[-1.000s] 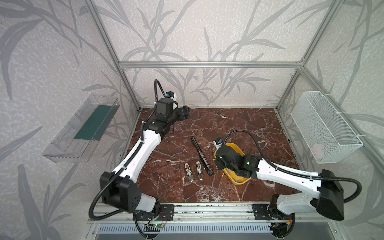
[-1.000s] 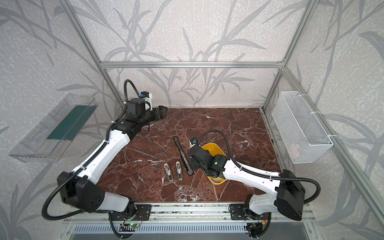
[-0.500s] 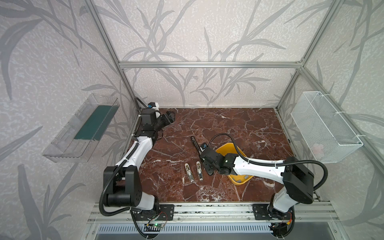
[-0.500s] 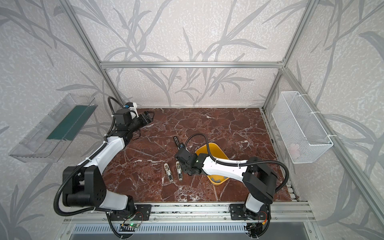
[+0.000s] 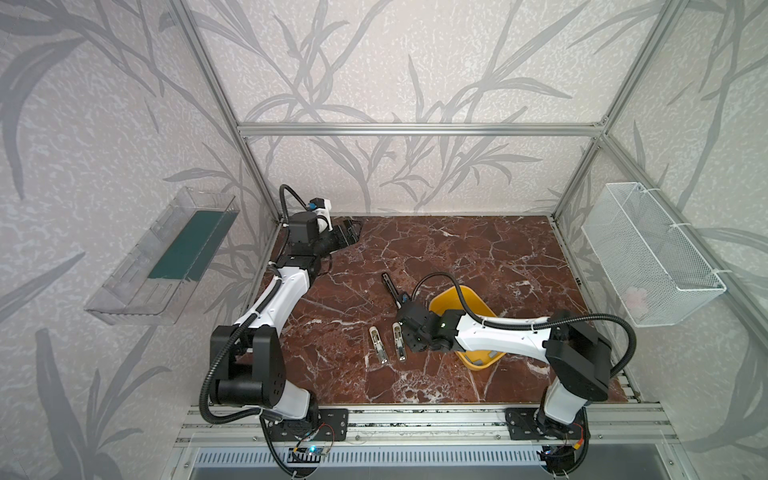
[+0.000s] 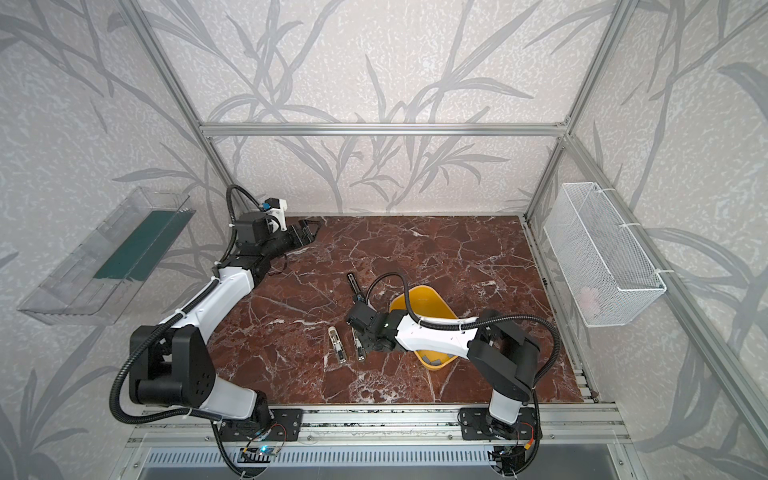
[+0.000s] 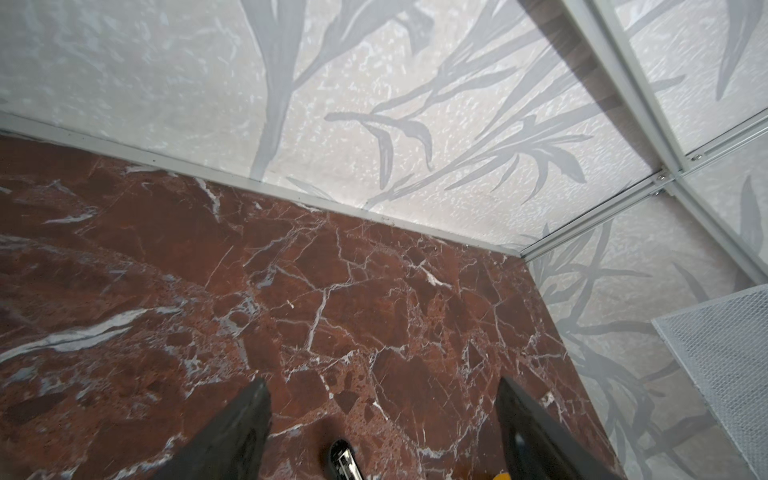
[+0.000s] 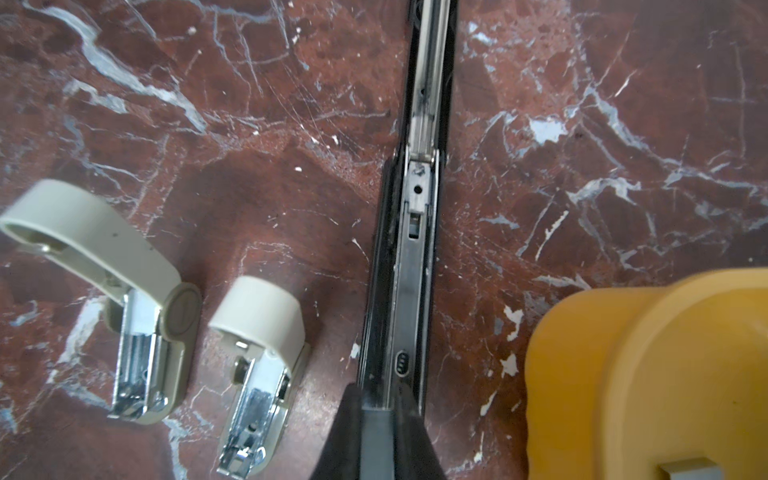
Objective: Load the staples into the stapler
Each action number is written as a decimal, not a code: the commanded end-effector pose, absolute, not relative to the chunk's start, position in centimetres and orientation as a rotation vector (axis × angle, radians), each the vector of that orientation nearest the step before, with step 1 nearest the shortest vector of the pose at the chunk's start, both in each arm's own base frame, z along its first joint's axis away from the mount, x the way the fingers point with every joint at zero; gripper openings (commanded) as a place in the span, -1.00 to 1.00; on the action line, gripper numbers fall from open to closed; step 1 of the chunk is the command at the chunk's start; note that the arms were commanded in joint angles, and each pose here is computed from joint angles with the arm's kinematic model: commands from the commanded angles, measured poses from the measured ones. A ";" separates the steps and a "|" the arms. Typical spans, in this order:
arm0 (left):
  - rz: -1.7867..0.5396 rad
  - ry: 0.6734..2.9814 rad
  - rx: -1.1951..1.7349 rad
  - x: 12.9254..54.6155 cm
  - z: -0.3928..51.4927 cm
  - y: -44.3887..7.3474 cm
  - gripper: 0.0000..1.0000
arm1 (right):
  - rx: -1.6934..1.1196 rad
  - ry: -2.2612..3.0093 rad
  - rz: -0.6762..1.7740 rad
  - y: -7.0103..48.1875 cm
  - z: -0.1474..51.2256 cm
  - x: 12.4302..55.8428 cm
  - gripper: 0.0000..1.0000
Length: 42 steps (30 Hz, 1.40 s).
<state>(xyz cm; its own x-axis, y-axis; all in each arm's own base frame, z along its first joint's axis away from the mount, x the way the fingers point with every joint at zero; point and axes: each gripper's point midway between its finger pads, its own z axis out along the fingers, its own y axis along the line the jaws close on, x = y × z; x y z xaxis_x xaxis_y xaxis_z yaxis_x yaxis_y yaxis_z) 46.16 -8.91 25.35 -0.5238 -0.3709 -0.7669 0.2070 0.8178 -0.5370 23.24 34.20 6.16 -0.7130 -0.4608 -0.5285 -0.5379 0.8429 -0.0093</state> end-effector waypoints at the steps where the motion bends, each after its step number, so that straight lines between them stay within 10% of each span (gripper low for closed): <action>1: -0.646 1.999 -0.051 46.2 26.6 -9.0 0.69 | -0.704 2.486 0.174 34.3 6.7 23.6 -0.81; 42: -0.651 2.016 -0.012 46.3 26.2 -9.6 0.69 | -0.730 2.377 0.257 34.6 8.0 24.5 -0.98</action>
<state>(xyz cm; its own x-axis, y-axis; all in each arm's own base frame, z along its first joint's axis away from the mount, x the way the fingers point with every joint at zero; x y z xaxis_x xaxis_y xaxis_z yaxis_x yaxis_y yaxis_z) 45.78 -9.28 24.83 -0.5480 -0.2840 -0.7868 0.2259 0.8554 -0.4661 24.29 34.38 7.17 -0.6713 -0.4515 -0.5878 -0.5427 0.8396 -0.0250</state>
